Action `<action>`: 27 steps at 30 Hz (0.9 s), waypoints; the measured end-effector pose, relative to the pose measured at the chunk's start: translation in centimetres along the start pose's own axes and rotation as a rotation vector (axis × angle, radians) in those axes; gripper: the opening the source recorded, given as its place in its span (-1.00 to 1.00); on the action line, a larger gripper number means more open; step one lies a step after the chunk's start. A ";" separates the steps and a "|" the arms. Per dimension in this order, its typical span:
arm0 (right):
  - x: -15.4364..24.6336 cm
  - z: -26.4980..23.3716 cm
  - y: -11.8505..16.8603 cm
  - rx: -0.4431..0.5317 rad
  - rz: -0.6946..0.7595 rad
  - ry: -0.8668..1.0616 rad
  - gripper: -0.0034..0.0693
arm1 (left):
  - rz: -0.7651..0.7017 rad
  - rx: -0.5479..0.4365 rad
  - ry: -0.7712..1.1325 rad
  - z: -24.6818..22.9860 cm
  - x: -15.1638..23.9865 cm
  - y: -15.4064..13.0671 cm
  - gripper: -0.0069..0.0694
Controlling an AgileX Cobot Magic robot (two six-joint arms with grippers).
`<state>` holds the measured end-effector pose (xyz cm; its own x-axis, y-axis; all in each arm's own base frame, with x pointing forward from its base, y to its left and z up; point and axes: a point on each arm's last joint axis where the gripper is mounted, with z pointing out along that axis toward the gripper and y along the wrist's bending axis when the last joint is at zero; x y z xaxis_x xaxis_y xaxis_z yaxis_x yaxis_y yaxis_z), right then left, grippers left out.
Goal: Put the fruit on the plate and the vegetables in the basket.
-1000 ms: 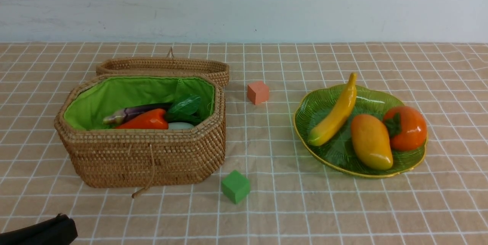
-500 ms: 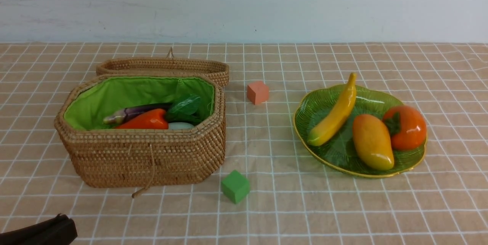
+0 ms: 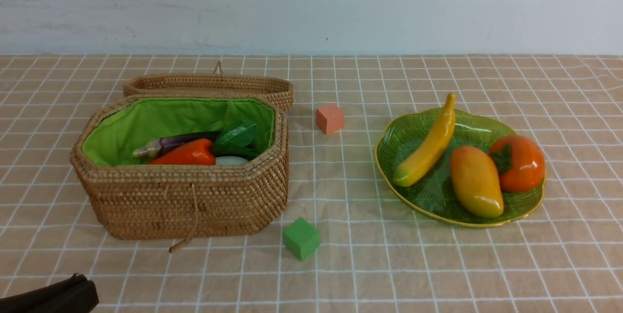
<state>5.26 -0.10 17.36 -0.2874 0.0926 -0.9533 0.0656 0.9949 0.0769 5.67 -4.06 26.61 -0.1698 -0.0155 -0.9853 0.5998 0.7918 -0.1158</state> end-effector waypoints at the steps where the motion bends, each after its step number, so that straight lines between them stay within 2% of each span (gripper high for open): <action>1: 0.0 0.0 0.0 0.000 0.000 0.000 -0.94 | 0.000 0.000 0.000 0.0 0.0 0.0 -0.76; 16: 0.0 0.0 0.0 -0.001 0.003 0.000 -0.90 | 0.020 -0.006 -0.004 0.0 0.0 0.1 -0.72; 19: 0.0 0.0 0.0 -0.001 0.003 0.000 -0.89 | -0.008 -0.023 -0.031 -0.1 -0.2 0.2 -0.79; 20: 0.0 0.0 0.0 -0.001 0.003 0.000 -0.89 | -0.045 -0.060 -0.066 -0.5 -0.4 0.4 -0.85; 22: 0.0 0.0 0.0 -0.001 0.003 0.000 -0.89 | -0.086 -0.143 -0.118 -1.1 -0.6 0.9 -0.85; 24: 0.0 0.0 0.0 -0.001 0.003 0.000 -0.89 | -0.109 -0.296 -0.194 -2.1 -0.1 1.5 -0.85; 27: 0.0 0.0 0.0 -0.001 0.003 0.000 -0.89 | -0.086 -0.388 -0.242 -2.5 0.7 1.8 -0.85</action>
<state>5.26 -0.09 17.36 -0.2872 0.0957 -0.9531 0.0657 0.9946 0.0801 4.68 -1.08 26.04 0.0093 -0.1965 -0.9805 0.2466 0.9507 -0.1881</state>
